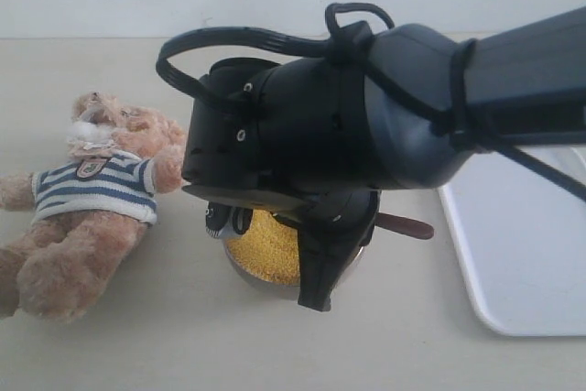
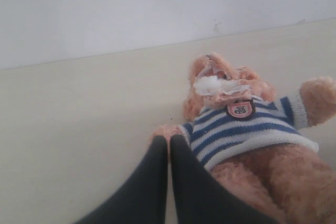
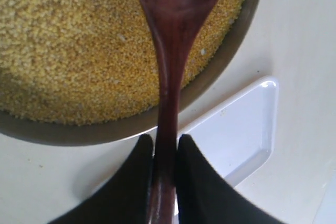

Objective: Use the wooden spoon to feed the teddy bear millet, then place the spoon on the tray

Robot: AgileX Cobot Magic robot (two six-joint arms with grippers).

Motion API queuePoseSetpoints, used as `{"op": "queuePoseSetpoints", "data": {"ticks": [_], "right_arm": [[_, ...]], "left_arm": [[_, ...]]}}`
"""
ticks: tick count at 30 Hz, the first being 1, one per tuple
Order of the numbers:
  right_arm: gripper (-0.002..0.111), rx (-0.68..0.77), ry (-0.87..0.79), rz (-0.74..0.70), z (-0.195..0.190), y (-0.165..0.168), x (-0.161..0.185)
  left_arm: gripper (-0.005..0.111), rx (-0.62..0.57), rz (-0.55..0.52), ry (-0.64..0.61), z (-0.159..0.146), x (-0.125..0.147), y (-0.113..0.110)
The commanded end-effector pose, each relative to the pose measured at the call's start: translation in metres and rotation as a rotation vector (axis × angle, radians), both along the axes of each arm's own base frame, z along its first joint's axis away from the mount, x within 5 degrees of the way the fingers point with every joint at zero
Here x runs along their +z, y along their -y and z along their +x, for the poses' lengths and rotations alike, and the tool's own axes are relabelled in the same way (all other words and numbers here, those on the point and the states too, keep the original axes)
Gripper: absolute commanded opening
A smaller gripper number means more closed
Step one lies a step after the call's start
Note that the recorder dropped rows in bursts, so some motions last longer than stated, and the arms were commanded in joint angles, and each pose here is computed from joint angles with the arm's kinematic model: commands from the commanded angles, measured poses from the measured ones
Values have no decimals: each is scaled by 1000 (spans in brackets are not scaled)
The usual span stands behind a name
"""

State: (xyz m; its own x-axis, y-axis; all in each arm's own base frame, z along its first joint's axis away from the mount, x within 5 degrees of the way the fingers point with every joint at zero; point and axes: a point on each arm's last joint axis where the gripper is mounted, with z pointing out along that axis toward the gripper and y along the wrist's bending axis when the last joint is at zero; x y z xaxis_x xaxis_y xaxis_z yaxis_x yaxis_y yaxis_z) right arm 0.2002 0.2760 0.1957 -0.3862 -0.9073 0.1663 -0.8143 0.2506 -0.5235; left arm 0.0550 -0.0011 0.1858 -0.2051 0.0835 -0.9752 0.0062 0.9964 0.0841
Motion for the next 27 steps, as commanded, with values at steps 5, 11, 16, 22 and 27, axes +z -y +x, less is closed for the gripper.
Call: {"op": "queuePoseSetpoints", "data": {"ticks": [5,11,16,22,27], "right_arm": [[0,47,-12,-14,0,0,5],[0,74,-13,-30,1,1,5],[0,70,21,-35,4,1,7],[0,53,33,-12,8,8,17],[0,51,31,16,6,10,25]], "left_arm": [[4,-4,-1,6,0,1,0],[4,-4,-1,6,0,1,0],[4,-4,-1,6,0,1,0],[4,-4,-1,6,0,1,0],[4,-4,-1,6,0,1,0]]}}
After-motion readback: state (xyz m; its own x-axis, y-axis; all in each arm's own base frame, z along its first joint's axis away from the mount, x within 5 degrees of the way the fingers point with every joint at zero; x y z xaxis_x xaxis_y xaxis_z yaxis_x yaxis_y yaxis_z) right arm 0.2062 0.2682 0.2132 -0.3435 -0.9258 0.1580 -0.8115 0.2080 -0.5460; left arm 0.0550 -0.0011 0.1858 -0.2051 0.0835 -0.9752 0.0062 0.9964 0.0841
